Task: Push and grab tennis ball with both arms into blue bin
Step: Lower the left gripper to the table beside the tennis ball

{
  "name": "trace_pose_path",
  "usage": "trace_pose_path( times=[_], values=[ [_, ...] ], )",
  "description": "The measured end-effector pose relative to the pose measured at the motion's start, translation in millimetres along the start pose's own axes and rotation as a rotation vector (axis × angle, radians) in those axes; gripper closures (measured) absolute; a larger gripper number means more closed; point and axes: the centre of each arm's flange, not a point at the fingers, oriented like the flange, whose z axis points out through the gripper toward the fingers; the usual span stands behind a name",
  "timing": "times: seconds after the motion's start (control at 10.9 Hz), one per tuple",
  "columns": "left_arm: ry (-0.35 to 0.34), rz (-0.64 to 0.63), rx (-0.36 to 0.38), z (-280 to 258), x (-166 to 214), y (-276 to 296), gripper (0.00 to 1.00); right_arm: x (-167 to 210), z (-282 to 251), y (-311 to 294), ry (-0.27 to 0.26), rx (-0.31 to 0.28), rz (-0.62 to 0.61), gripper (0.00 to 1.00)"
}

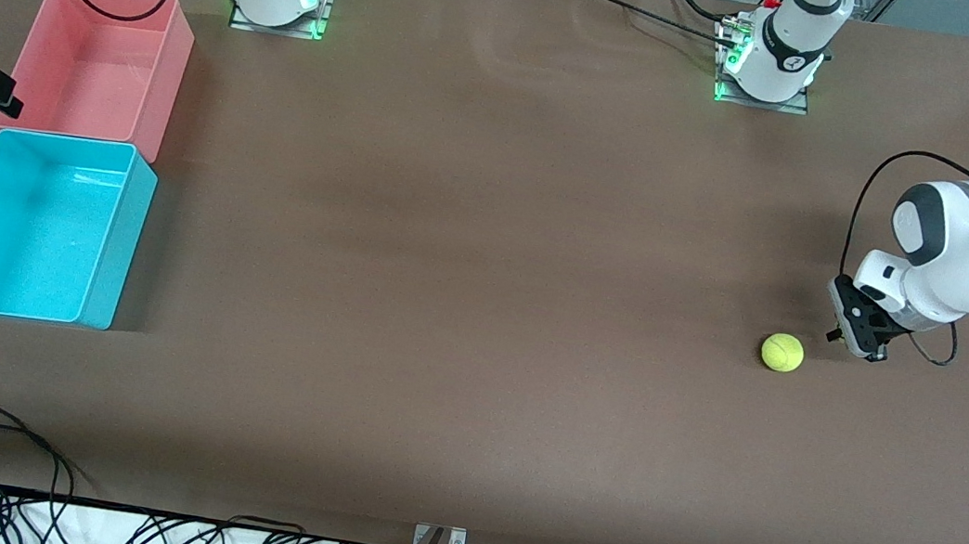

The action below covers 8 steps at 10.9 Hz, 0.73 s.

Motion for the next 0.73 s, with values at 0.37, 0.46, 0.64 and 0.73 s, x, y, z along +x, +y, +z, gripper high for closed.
trace_pose_path(
  times=[0.37, 0.46, 0.64, 0.73],
  values=[
    [0.009, 0.122, 0.042, -3, 25, -21, 0.99, 0, 0, 0, -0.001, 0.001, 0.000, 0.00],
    [0.016, 0.128, 0.048, -5, 34, -25, 0.99, 0, 0, 0, -0.001, 0.001, 0.000, 0.00],
    [0.020, 0.132, 0.065, -6, 39, -36, 0.99, 0, 0, 0, -0.001, 0.001, 0.001, 0.00],
    [0.019, 0.130, 0.066, -4, 38, -40, 0.99, 0, 0, 0, -0.001, 0.001, 0.001, 0.00]
  ],
)
